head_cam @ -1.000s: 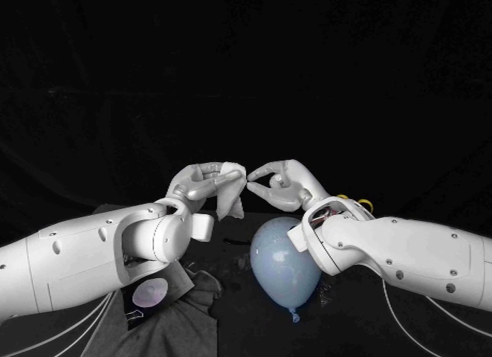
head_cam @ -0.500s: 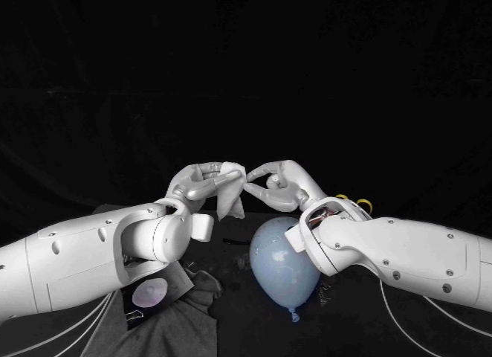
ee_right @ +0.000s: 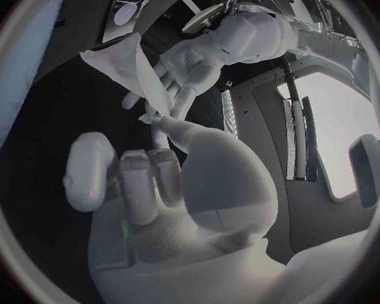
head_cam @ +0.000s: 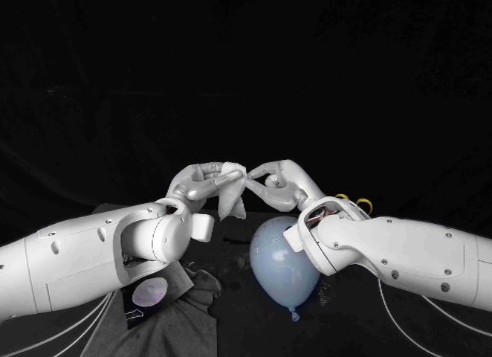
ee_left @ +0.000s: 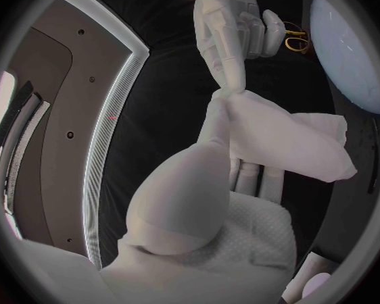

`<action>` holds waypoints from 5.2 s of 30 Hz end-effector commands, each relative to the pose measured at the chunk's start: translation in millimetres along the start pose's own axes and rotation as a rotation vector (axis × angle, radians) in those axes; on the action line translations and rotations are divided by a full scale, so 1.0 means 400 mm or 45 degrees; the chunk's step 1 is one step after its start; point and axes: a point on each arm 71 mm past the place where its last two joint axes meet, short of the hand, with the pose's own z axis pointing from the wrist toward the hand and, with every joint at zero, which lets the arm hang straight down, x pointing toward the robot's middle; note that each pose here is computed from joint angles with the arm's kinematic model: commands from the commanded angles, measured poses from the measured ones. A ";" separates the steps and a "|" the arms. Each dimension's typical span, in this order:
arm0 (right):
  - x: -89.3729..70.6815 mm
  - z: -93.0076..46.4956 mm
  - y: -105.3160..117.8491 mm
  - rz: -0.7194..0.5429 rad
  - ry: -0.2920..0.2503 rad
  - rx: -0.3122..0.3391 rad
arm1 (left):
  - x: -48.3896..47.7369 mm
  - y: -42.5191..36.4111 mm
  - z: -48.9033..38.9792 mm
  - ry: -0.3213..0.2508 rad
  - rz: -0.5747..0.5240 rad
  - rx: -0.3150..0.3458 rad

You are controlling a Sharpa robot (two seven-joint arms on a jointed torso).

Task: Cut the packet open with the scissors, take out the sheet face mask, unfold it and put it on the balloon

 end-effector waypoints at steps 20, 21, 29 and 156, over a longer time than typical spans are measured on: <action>-0.006 -0.005 0.001 0.082 -0.021 -0.006 | 0.010 -0.002 -0.001 0.064 -0.020 -0.007; -0.006 -0.006 0.001 0.093 -0.025 -0.005 | 0.009 -0.002 -0.001 0.062 -0.019 -0.008; -0.005 -0.014 0.003 0.210 -0.034 0.018 | 0.008 0.000 -0.001 0.066 -0.013 -0.018; -0.031 -0.014 -0.086 0.764 0.141 0.319 | -0.005 -0.036 -0.002 0.308 0.785 0.325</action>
